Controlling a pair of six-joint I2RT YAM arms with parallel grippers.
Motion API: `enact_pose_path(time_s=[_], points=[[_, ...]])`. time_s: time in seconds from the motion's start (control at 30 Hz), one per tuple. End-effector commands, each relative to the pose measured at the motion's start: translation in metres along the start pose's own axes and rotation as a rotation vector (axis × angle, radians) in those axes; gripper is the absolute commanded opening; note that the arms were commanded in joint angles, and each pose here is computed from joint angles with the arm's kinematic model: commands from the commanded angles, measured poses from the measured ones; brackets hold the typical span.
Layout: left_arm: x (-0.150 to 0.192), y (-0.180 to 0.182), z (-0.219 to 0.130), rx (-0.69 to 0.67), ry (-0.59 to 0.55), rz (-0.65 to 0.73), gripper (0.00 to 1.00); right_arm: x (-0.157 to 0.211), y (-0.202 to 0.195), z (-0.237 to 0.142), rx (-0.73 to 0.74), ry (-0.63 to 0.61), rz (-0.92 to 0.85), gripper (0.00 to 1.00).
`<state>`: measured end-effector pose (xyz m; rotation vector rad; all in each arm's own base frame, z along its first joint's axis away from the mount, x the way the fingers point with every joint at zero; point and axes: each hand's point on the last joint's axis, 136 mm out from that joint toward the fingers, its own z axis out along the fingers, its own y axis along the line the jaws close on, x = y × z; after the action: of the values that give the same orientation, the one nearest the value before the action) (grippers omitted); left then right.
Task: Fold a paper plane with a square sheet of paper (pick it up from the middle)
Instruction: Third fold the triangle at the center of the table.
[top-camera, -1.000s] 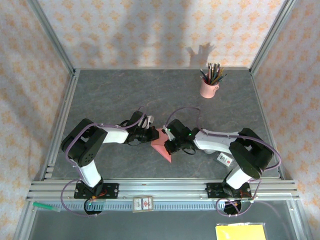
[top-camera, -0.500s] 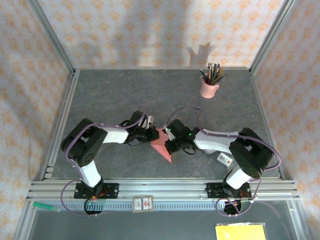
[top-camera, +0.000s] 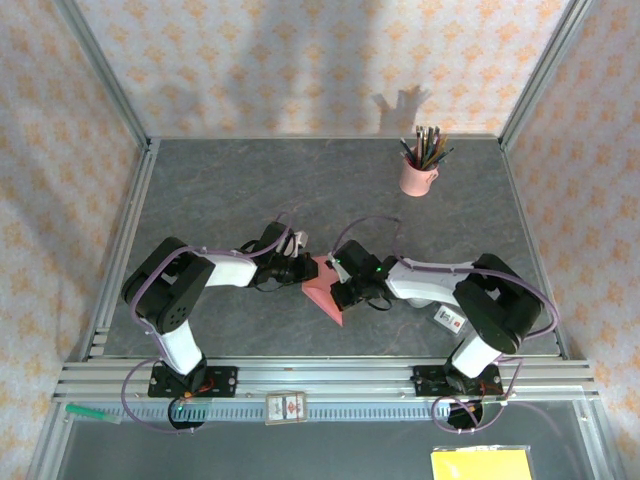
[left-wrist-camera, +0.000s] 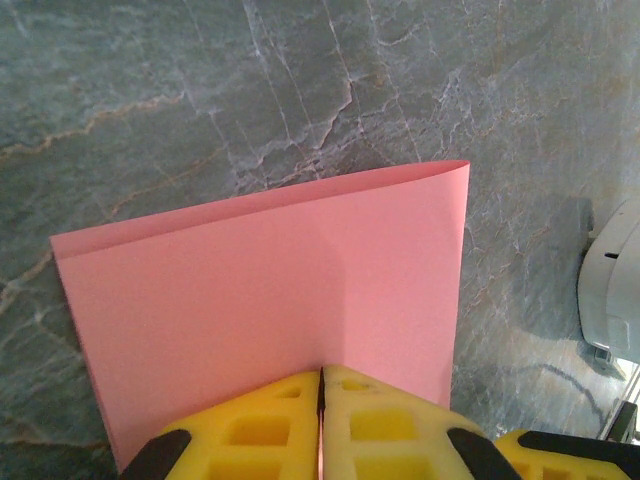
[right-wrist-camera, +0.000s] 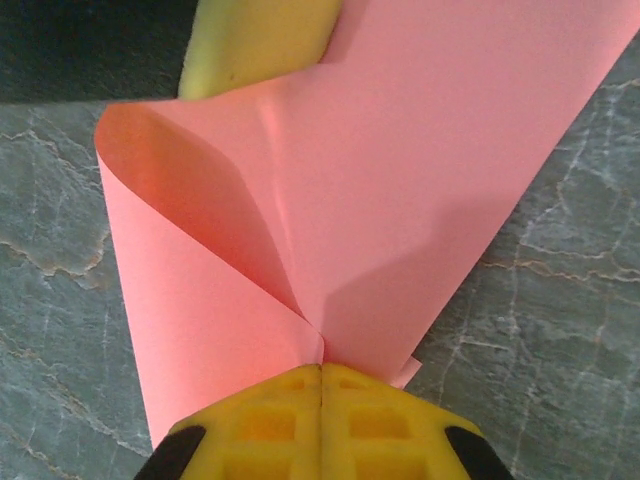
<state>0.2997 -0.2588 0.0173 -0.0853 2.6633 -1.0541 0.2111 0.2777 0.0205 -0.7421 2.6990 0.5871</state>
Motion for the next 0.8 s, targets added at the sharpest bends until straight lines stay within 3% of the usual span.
enact_pose_path(time_s=[0.0,0.4,0.77], points=[[0.013,0.032,0.005,-0.107,0.043,-0.028,0.12,0.004,-0.011,0.002,0.042,0.014,0.026,0.0],[0.007,0.024,0.003,-0.089,0.035,-0.025,0.13,0.015,-0.016,0.008,0.062,0.057,0.048,0.0],[-0.032,-0.031,-0.019,0.003,-0.042,0.021,0.21,0.025,-0.018,0.009,0.058,0.071,0.09,0.0]])
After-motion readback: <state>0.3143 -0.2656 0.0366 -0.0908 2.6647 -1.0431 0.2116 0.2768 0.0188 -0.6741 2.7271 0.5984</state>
